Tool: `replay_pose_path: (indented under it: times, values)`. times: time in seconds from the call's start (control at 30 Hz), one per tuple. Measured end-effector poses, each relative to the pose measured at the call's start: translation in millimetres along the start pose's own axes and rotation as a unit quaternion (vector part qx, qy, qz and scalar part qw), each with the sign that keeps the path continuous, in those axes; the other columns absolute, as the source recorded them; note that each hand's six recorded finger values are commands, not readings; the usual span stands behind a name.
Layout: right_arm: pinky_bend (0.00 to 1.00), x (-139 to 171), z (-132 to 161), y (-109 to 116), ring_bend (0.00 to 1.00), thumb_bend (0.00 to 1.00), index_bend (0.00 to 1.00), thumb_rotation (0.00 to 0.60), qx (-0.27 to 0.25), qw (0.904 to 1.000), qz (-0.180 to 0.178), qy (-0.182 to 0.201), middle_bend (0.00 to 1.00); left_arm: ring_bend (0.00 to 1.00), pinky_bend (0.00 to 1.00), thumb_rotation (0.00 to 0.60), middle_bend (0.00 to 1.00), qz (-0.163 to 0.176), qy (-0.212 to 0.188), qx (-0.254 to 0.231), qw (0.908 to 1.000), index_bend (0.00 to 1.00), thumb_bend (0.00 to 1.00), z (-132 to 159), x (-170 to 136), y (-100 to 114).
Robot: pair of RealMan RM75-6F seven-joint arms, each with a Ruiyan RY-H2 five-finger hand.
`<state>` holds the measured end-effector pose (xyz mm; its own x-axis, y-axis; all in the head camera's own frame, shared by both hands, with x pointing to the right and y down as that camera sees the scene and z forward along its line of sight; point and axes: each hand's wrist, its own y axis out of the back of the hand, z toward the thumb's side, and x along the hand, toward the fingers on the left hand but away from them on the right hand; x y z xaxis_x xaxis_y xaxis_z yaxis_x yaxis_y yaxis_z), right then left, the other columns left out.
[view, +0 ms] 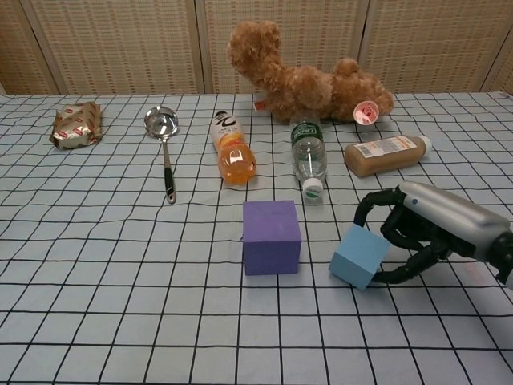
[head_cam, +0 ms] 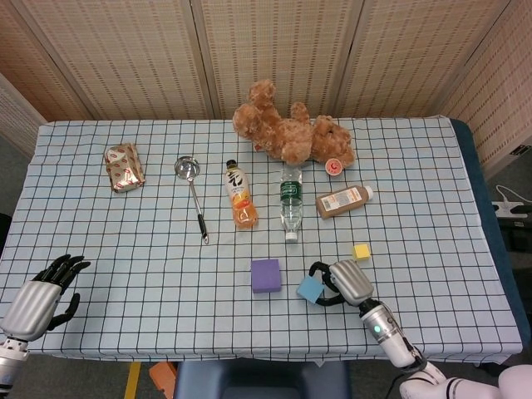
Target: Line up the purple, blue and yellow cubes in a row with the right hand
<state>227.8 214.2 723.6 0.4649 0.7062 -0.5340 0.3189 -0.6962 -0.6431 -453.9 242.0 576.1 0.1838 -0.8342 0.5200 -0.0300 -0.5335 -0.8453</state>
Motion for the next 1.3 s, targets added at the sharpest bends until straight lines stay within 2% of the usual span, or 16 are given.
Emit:
replay_pose_path:
  times: [0.23,0.5,0.83,1.3]
  values:
    - [1.00,-13.6,8.9,-4.5,0.97,0.01,0.60,0.600,-0.014,0.9994,-0.028,-0.014,0.91,0.07,0.31,0.600,0.12,-0.005,-0.003,-0.002,1.0000,0.18,0.56,0.0,0.0,-0.7]
    - [1.00,-17.1,12.1,-6.6,0.97,0.01,0.60,0.600,-0.020,0.9988,-0.040,-0.021,0.91,0.07,0.31,0.600,0.12,-0.006,-0.005,-0.004,1.0000,0.18,0.56,0.4,-0.1,-0.6]
    - [1.00,-23.8,12.4,-12.8,0.97,0.01,0.60,0.600,-0.044,0.9951,-0.073,-0.049,0.91,0.07,0.31,0.600,0.12,-0.013,-0.009,-0.002,0.9999,0.18,0.56,1.6,0.3,-3.0]
    - [1.00,-24.7,19.5,-22.9,0.97,0.01,0.61,0.600,-0.076,0.9929,-0.072,-0.055,0.91,0.07,0.31,0.600,0.12,-0.017,-0.010,0.002,0.9998,0.18,0.56,2.2,0.6,-4.3]
